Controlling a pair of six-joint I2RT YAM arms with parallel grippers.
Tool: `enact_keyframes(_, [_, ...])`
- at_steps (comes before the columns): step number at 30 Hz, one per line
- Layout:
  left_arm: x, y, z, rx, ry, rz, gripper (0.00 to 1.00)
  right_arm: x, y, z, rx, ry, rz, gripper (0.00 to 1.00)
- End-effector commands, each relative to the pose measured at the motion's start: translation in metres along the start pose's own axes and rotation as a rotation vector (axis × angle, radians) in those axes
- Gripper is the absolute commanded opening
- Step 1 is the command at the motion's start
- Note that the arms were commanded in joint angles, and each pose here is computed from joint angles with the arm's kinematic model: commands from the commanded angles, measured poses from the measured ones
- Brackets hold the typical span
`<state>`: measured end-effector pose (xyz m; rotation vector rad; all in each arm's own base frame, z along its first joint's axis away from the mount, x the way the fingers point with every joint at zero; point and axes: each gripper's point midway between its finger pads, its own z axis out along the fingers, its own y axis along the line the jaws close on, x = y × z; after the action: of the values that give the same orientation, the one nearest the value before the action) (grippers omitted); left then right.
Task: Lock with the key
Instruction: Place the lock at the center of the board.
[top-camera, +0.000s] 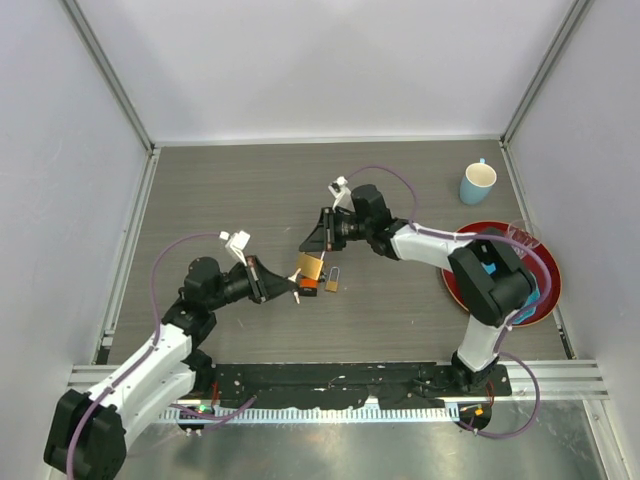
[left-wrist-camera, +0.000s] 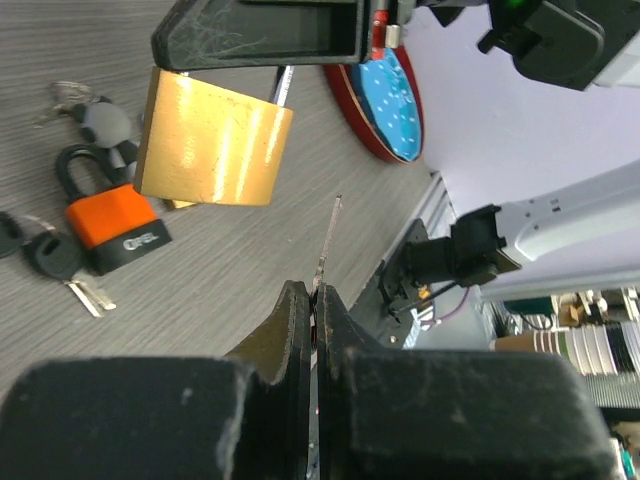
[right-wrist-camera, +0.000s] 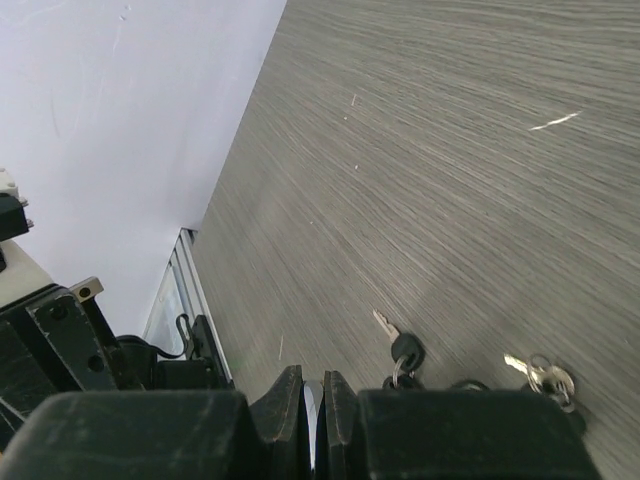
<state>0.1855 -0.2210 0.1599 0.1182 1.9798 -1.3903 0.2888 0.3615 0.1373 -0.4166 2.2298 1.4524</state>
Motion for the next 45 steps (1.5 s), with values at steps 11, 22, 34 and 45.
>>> enact_keyframes(11, [-0.058, 0.051, -0.024, -0.168, -0.171, -0.148, 0.0, -0.021, 0.057, 0.083, -0.197, 0.078, -0.133, 0.02])
enact_keyframes(22, [-0.105, 0.075, -0.068, -0.15, -0.378, -0.272, 0.0, 0.013, 0.043, 0.14, -0.167, 0.178, -0.13, 0.02])
enact_keyframes(34, [-0.11, 0.082, -0.069, -0.139, -0.368, -0.269, 0.0, 0.028, 0.029, 0.166, -0.18, 0.197, -0.094, 0.04])
enact_keyframes(45, [-0.102, 0.086, -0.069, -0.158, -0.349, -0.263, 0.0, 0.024, 0.002, 0.16, -0.134, 0.183, -0.086, 0.21])
